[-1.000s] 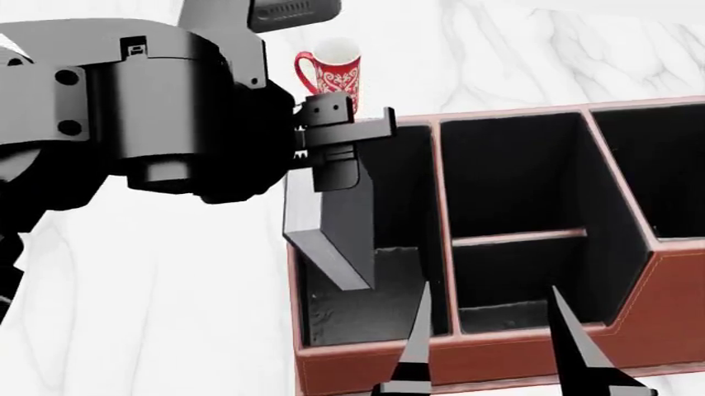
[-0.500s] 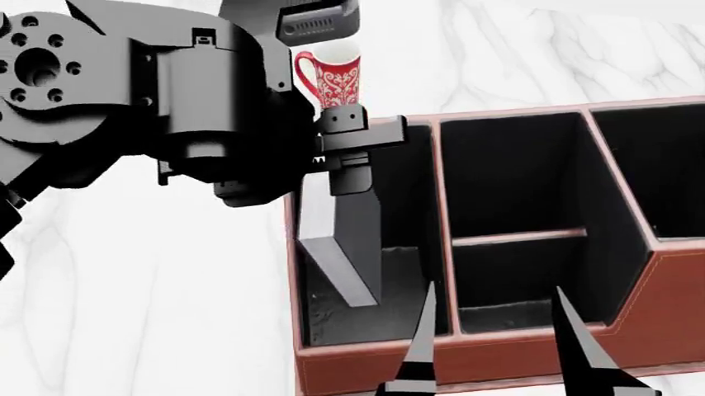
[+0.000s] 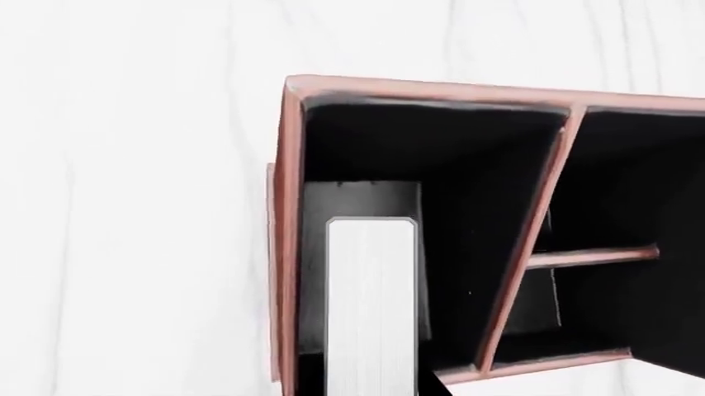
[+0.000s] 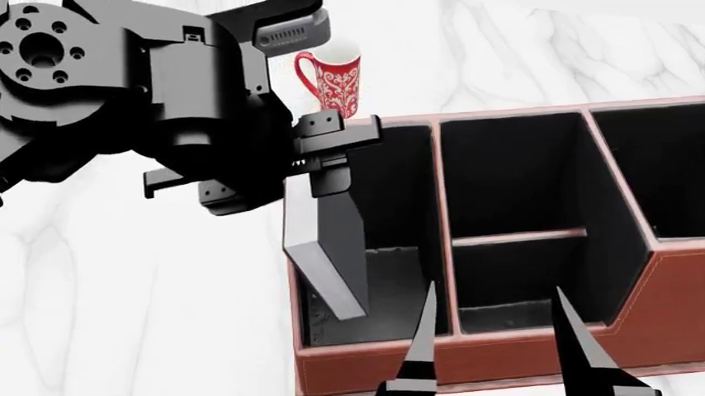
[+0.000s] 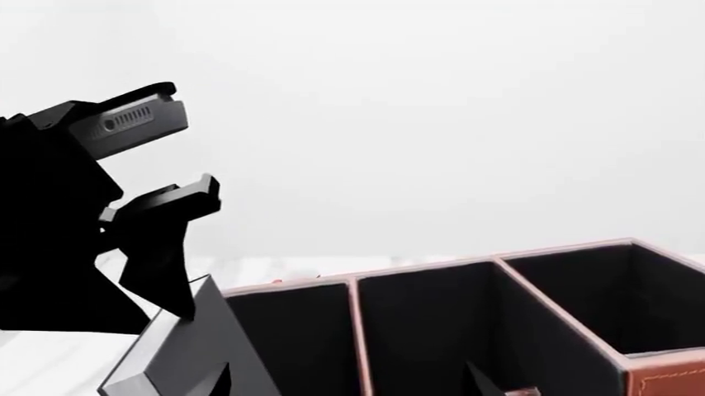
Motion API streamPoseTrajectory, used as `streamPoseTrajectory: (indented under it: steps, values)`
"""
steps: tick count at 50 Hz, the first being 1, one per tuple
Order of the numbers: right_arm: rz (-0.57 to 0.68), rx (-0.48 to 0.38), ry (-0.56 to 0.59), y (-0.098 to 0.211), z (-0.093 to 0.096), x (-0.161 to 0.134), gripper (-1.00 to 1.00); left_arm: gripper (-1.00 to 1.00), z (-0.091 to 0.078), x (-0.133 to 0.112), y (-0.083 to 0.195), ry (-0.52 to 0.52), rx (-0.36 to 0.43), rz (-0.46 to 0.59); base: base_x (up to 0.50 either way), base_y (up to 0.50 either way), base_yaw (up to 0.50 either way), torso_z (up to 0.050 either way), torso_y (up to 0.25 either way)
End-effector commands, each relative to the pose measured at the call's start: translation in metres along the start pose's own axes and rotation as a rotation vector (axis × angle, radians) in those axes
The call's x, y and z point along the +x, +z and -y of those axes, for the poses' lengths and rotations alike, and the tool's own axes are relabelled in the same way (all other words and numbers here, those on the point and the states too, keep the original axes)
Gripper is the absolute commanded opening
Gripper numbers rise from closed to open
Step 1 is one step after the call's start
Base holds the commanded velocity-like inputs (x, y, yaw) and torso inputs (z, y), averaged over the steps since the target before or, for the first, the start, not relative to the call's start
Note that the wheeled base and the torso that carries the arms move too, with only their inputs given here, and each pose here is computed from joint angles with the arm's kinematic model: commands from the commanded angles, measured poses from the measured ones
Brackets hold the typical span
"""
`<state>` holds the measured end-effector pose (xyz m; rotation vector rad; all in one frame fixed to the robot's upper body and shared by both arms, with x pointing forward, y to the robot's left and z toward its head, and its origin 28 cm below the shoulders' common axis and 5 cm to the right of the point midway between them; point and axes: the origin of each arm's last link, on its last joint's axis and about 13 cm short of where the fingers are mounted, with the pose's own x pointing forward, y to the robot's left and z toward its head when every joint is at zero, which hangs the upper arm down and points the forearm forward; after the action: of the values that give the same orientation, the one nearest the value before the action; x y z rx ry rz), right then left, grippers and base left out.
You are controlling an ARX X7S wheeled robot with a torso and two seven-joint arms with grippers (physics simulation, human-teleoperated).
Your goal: Pick up the book and place it in the left compartment of the caddy.
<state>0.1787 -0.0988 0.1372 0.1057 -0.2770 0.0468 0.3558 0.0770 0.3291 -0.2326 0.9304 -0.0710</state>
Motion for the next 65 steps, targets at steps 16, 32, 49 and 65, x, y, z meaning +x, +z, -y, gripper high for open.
streamPoseTrajectory:
  steps: [16, 32, 49, 65]
  values:
    - [0.035, 0.005, 0.001, 0.0, 0.001, 0.003, 1.0, -1.0, 0.007, -0.003, 0.007, -0.133, -0.113, 0.004, 0.0, 0.0, 0.0, 0.001, 0.001]
    - [0.027, 0.003, 0.004, -0.002, 0.001, 0.002, 1.0, -1.0, 0.006, 0.002, 0.005, -0.113, -0.108, 0.01, 0.0, 0.0, 0.0, 0.0, 0.001]
    - [0.028, 0.006, 0.0, -0.002, 0.002, 0.002, 1.0, -1.0, 0.009, 0.003, 0.0, -0.108, -0.095, 0.009, 0.0, 0.0, 0.0, 0.001, 0.001]
    - [0.03, 0.008, -0.003, -0.001, 0.003, 0.002, 1.0, -1.0, 0.011, 0.004, -0.002, -0.112, -0.087, 0.018, 0.0, 0.0, 0.0, 0.0, 0.001]
